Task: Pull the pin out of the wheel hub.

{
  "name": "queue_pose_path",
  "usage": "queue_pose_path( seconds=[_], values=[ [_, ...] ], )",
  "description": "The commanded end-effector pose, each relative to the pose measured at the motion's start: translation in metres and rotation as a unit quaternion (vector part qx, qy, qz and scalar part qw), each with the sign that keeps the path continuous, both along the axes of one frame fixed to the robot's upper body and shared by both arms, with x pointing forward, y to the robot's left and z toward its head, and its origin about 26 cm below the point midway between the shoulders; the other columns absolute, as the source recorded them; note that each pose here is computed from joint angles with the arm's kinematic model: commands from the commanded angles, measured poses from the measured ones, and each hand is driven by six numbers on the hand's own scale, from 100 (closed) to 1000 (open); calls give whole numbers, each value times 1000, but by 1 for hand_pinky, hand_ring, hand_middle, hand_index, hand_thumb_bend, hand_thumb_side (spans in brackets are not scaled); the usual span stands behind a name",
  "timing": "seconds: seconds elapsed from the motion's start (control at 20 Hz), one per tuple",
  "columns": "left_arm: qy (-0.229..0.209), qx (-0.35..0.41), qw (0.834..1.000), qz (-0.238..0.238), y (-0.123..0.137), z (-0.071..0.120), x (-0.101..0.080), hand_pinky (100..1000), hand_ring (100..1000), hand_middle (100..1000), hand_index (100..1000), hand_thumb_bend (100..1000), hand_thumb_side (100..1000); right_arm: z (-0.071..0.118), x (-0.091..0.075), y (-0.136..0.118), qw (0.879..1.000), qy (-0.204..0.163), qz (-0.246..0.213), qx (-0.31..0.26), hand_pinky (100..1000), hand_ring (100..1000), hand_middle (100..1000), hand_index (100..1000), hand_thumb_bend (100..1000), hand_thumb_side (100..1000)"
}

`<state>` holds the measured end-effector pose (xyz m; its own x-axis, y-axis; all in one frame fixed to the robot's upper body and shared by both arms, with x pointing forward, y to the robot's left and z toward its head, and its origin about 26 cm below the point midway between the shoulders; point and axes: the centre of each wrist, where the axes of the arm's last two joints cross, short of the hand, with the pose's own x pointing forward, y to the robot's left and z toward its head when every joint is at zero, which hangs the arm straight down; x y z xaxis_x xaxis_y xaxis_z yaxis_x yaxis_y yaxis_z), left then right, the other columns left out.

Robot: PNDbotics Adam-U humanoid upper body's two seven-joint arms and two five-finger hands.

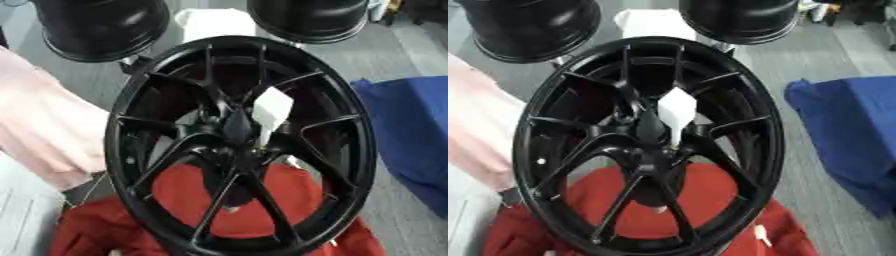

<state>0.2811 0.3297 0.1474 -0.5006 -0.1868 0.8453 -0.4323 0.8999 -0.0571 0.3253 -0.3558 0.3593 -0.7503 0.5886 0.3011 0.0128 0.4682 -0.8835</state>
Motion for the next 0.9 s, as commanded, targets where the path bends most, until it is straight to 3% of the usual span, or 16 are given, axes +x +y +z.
queue_pose_path(
  seconds=[0.05, 0.25, 0.5, 0.9],
  values=[
    [-8, 23, 1000, 1, 5, 10, -1, 709, 670, 627, 695, 610, 636, 24, -12, 0, 996, -12, 18, -83, 912, 846, 740, 742, 127, 434],
    [-9, 27, 1000, -2, 4, 11, 0, 710, 670, 628, 694, 610, 637, 35, -23, 13, 984, -22, 49, -169, 907, 847, 750, 754, 172, 435],
    [-9, 31, 999, -6, 3, 12, 0, 711, 669, 628, 694, 609, 638, 42, -40, 38, 957, -35, 87, -275, 901, 853, 765, 768, 234, 452],
    [-6, 35, 999, -13, 3, 13, 1, 712, 669, 630, 694, 607, 640, 43, -41, 72, 923, -34, 143, -356, 901, 866, 783, 786, 304, 447]
  ],
)
